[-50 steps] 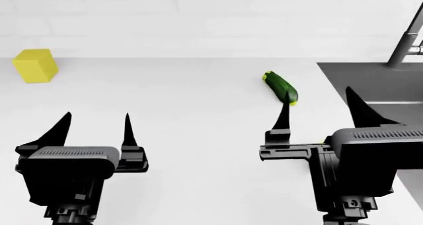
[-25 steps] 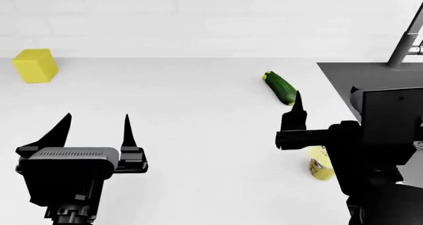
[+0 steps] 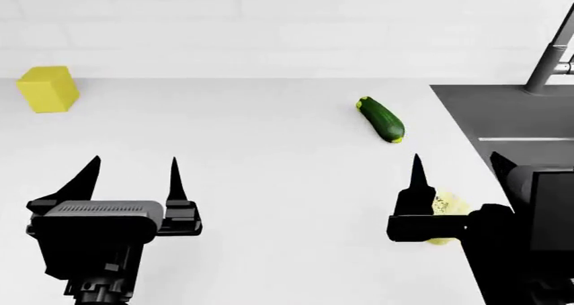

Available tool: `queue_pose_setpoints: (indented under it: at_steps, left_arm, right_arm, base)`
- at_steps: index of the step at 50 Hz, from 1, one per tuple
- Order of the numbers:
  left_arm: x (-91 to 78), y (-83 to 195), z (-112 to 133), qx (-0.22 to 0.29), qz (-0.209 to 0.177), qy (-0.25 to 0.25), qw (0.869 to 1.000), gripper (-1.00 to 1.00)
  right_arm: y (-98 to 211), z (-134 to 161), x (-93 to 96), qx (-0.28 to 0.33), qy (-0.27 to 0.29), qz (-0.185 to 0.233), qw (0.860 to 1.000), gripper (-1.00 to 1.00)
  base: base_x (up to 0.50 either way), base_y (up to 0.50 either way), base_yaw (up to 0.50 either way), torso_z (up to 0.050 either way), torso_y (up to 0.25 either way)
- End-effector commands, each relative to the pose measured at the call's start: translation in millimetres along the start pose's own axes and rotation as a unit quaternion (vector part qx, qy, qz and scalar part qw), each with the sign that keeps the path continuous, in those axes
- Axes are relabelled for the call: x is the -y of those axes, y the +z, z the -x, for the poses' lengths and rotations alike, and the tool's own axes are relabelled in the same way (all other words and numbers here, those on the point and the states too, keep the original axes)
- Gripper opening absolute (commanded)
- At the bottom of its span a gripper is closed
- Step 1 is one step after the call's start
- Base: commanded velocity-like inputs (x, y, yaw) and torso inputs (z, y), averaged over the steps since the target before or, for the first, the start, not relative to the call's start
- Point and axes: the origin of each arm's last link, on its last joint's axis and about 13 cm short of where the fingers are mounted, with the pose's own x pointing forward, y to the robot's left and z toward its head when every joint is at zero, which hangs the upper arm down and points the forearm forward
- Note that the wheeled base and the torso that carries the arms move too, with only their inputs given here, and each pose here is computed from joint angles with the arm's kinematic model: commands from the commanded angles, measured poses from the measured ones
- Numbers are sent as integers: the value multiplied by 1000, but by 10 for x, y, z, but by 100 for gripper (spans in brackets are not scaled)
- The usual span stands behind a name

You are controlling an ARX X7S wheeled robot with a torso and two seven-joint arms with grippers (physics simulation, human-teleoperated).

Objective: Pick the bar and yogurt from the counter and place them in the cabinets closest to them.

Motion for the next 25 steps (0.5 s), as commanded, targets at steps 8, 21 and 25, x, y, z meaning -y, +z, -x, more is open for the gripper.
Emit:
queue_pose_setpoints:
  at_steps: [8,21,25]
  left_arm:
    - [-3,27,1,1,-1,0,1000,100]
    - [4,16,-4,1,-3,0,1000,100]
    - [-2,15,-1,1,-4,0,1000,100]
  right_arm:
    - [-245,25,-10,-7,-5,-8,1000,100]
    - [-404,0,16,-24,-20,-6,999,100]
    - [-441,-5,18,-29,-19,-9,999,100]
  base:
    - [0,0,0,0,0]
    - [0,0,0,0,0]
    - [0,0,0,0,0]
